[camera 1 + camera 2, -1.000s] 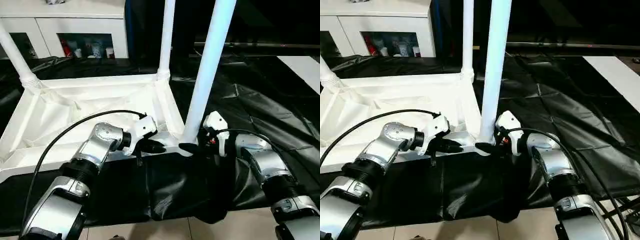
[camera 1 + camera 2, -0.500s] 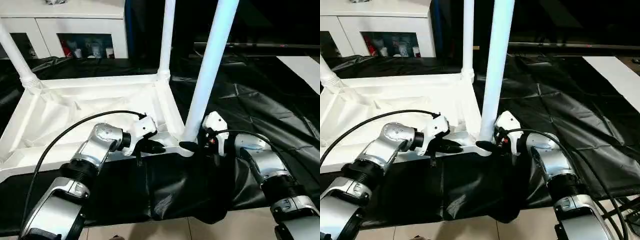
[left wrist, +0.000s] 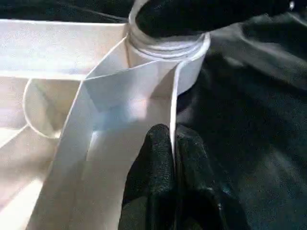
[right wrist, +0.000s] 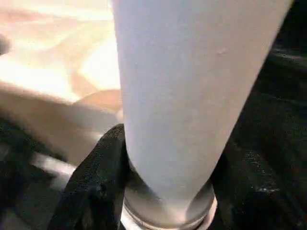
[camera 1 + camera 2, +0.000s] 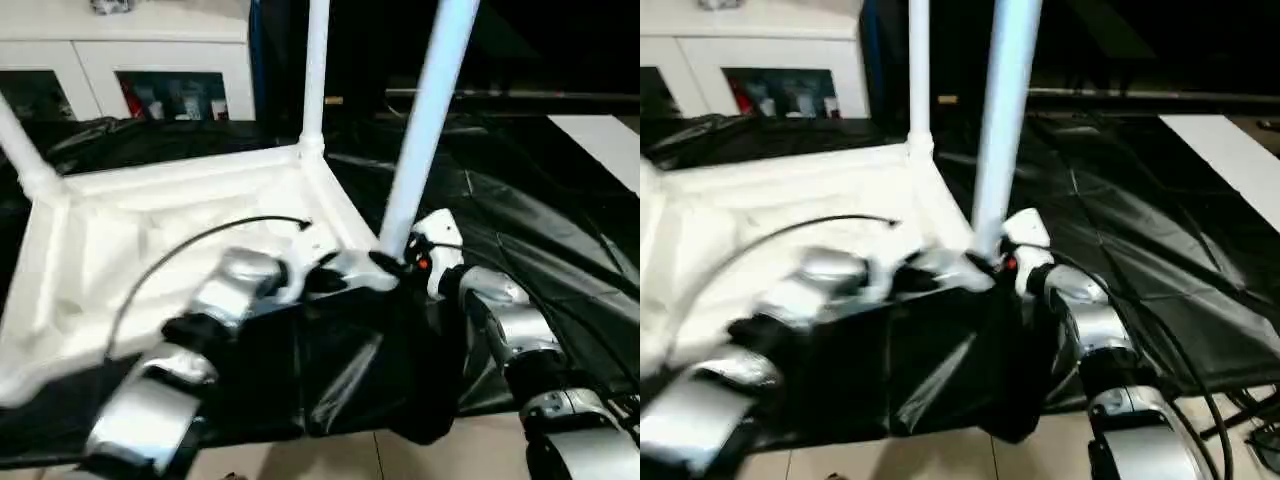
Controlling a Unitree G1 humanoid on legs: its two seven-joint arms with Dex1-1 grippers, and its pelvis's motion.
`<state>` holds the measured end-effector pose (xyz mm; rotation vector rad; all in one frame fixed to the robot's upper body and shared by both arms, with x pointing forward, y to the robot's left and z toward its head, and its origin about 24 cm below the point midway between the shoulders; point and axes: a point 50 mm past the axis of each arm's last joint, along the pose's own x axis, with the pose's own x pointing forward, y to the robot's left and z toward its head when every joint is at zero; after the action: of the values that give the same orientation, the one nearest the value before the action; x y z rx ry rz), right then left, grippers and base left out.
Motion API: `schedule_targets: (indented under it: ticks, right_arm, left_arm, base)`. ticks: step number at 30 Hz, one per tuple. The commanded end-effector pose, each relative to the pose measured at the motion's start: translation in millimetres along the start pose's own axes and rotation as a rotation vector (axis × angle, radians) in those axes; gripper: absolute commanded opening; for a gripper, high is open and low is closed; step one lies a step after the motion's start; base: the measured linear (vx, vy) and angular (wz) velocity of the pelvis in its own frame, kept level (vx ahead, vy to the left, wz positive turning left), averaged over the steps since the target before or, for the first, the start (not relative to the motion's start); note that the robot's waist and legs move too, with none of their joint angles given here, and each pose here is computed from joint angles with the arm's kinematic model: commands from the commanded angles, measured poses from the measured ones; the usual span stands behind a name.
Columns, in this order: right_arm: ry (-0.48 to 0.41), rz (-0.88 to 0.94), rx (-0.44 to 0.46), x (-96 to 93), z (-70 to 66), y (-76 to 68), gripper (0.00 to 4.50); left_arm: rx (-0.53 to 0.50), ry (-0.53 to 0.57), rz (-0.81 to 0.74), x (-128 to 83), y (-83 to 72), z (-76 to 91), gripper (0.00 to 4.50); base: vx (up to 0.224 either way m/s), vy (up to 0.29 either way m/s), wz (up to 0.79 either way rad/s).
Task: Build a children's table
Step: Rotate leg to tighten
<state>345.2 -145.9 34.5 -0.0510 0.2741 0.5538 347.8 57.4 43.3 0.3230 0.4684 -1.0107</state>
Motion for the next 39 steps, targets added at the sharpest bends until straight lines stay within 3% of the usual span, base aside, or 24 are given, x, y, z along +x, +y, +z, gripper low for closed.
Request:
schedule_targets:
  ticks: [1, 5, 7, 15, 16, 18, 21, 25, 29, 32, 34, 39]
  right_arm:
    - [0.129, 0.026, 0.085, 8.9, -29.9, 25.1, 2.06]
    - [0.132, -0.106, 0.167, 21.6, -26.6, 30.9, 2.04]
    - [0.127, -0.112, 0.153, 24.4, -24.1, 33.4, 2.03]
    - [0.056, -0.121, 0.124, 26.2, -14.8, 30.7, 2.03]
    - [0.021, -0.102, 0.165, 25.4, -9.5, 28.1, 2.57]
    - [-0.012, -0.087, 0.181, 23.6, -3.7, 23.5, 2.71]
    - [-0.066, -0.047, 0.147, 16.0, 8.1, 11.7, 3.06]
    - [-0.112, 0.078, 0.096, -3.6, 14.8, 3.9, 3.06]
    - [-0.106, 0.183, 0.041, -38.0, 6.4, -0.6, 3.06]
    - [-0.084, 0.234, 0.029, -53.4, -1.1, 2.3, 3.06]
    - [-0.060, 0.266, 0.027, -64.8, -7.3, 7.4, 3.17]
    - [-0.058, 0.287, 0.031, -69.8, -6.9, 15.0, 3.17]
  left_arm:
    - [-0.071, -0.053, 0.109, 13.7, -6.4, 12.2, 0.00]
    - [-0.069, -0.055, 0.141, 31.2, -21.6, 24.8, 0.00]
    - [-0.032, -0.042, 0.136, 32.8, -23.7, 24.8, 0.00]
    - [0.021, -0.015, 0.160, 26.3, -14.0, 15.6, 0.00]
    - [0.044, -0.020, 0.153, 24.4, -12.2, 14.7, 0.00]
    - [0.054, -0.015, 0.146, 21.9, -9.8, 12.4, 0.00]
    - [0.096, -0.025, 0.110, 15.1, -4.7, 8.5, 0.00]
    - [0.120, -0.047, 0.089, 8.2, 0.9, 7.5, 0.00]
    - [0.146, -0.095, 0.083, 1.5, 6.4, 9.8, 0.00]
    - [0.141, -0.135, 0.102, -2.6, 10.5, 12.4, 0.00]
    - [0.085, -0.165, 0.041, -9.4, 12.5, 14.3, 0.45]
    - [0.079, -0.173, -0.078, -27.2, 10.3, 12.5, 0.86]
  base:
    - [0.000, 0.000, 0.00]
    - [0.000, 0.000, 0.00]
    - [0.000, 0.000, 0.00]
    - [0.000, 0.000, 0.00]
    - [0.000, 0.000, 0.00]
    - [0.000, 0.000, 0.00]
    - [0.000, 0.000, 0.00]
    - [0.000, 0.000, 0.00]
    - [0.000, 0.000, 0.00]
    - [0.000, 0.000, 0.00]
    - [0.000, 0.000, 0.00]
    - [0.000, 0.000, 0.00]
